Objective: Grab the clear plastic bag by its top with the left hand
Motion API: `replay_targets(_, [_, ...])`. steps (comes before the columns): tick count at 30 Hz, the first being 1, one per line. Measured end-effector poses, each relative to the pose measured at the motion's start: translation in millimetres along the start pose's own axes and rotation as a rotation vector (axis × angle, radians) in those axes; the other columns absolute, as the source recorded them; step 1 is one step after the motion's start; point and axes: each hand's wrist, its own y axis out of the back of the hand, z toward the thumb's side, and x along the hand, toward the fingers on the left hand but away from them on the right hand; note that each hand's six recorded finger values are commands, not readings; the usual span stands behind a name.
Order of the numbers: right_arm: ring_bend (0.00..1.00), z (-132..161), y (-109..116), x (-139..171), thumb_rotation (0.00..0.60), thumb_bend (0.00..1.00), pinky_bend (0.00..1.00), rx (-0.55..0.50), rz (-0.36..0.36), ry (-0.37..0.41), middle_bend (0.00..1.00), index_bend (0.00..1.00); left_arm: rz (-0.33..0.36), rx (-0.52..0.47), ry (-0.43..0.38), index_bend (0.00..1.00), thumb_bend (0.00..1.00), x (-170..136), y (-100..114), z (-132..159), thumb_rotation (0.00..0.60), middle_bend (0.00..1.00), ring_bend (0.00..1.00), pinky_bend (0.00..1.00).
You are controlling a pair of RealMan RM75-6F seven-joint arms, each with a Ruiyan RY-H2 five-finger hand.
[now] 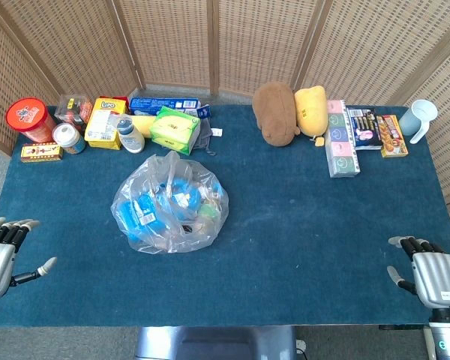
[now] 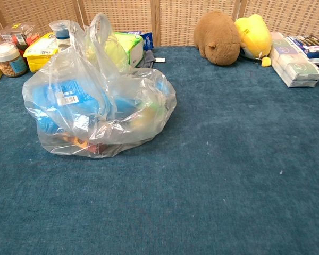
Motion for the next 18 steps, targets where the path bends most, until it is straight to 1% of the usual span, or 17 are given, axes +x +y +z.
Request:
replay_targets(5, [0.40,-0.6,-1.3,-0.9,0.591,0.28,0.42,0.000,0.005,-0.002,0.40,0.34,-0.009,-0.003,0.000,0.20,0.15,1.2,-1.9,0.9,0.000,0.24,0.20,0.11])
replay_targets(11, [0.40,-2.8,0.7,1.4,0.590,0.28,0.42,-0.008,-0.007,-0.010,0.40,0.34,-0.006,-0.013,-0.004,0.20,0.15,2.5,0.6,2.0,0.000,0.24,0.20,0.11])
replay_targets(14, [0.40,-2.8,0.9,2.6,0.590,0.28,0.42,-0.012,-0.008,-0.011,0.40,0.34,-0.010,-0.039,-0.008,0.20,0.15,3.2,1.6,3.4,0.000,0.24,0.20,0.11])
replay_targets(18, [0.40,-1.0,0.7,3.2,0.591,0.28,0.42,-0.017,-0.010,-0.007,0.40,0.34,-0.025,-0.119,-0.019,0.20,0.15,5.4,3.1,6.4,0.000,0.24,0.20,0.11])
